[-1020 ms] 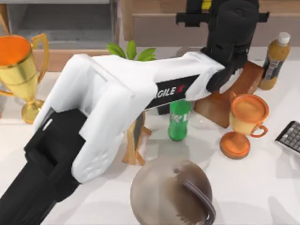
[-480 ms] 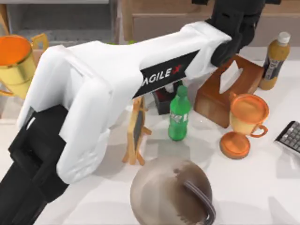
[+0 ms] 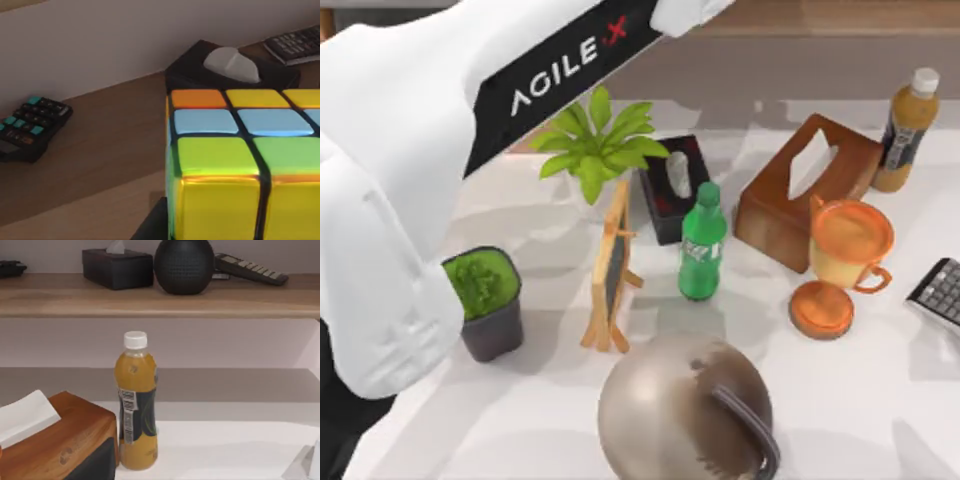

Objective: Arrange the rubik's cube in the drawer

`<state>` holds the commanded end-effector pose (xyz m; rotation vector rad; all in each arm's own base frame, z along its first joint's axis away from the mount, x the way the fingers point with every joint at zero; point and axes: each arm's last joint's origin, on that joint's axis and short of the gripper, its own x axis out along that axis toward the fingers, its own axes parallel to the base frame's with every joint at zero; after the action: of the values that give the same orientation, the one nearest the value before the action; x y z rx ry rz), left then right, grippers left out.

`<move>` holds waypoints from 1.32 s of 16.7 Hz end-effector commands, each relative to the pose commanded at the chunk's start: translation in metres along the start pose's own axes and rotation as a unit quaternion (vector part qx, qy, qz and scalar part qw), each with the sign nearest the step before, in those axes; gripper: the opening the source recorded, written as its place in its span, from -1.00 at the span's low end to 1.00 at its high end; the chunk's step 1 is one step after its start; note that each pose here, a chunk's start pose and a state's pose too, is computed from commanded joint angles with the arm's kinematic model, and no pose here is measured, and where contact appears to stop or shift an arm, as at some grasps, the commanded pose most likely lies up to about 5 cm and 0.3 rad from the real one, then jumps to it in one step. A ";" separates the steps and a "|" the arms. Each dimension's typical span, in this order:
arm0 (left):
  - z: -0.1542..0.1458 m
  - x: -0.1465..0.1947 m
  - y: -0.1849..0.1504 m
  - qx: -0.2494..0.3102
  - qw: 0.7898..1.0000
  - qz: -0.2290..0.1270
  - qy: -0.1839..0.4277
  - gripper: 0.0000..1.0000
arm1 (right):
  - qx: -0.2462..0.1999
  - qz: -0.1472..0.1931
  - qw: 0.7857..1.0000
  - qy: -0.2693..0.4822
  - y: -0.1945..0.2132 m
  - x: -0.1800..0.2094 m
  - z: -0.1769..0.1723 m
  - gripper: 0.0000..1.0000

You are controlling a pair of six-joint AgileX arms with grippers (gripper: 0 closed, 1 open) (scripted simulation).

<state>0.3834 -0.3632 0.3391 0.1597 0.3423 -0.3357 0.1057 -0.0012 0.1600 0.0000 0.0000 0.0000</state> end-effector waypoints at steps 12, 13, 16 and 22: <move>0.006 -0.062 0.222 -0.010 0.945 0.032 0.324 -1.00 | 0.000 0.000 1.000 0.000 0.000 0.000 0.000 1.00; 0.000 -0.062 0.246 -0.020 0.937 0.044 0.346 -1.00 | 0.000 0.000 1.000 0.000 0.000 0.000 0.000 1.00; -0.027 -0.060 0.322 -0.055 0.910 0.079 0.403 -1.00 | 0.000 0.000 1.000 0.000 0.000 0.000 0.000 1.00; -0.121 -0.047 0.456 -0.125 0.849 0.104 0.503 -1.00 | 0.000 0.000 1.000 0.000 0.000 0.000 0.000 1.00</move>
<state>0.4644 0.1014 0.2877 0.1016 1.3976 0.0458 0.1057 -0.0012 0.1600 0.0000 0.0000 0.0000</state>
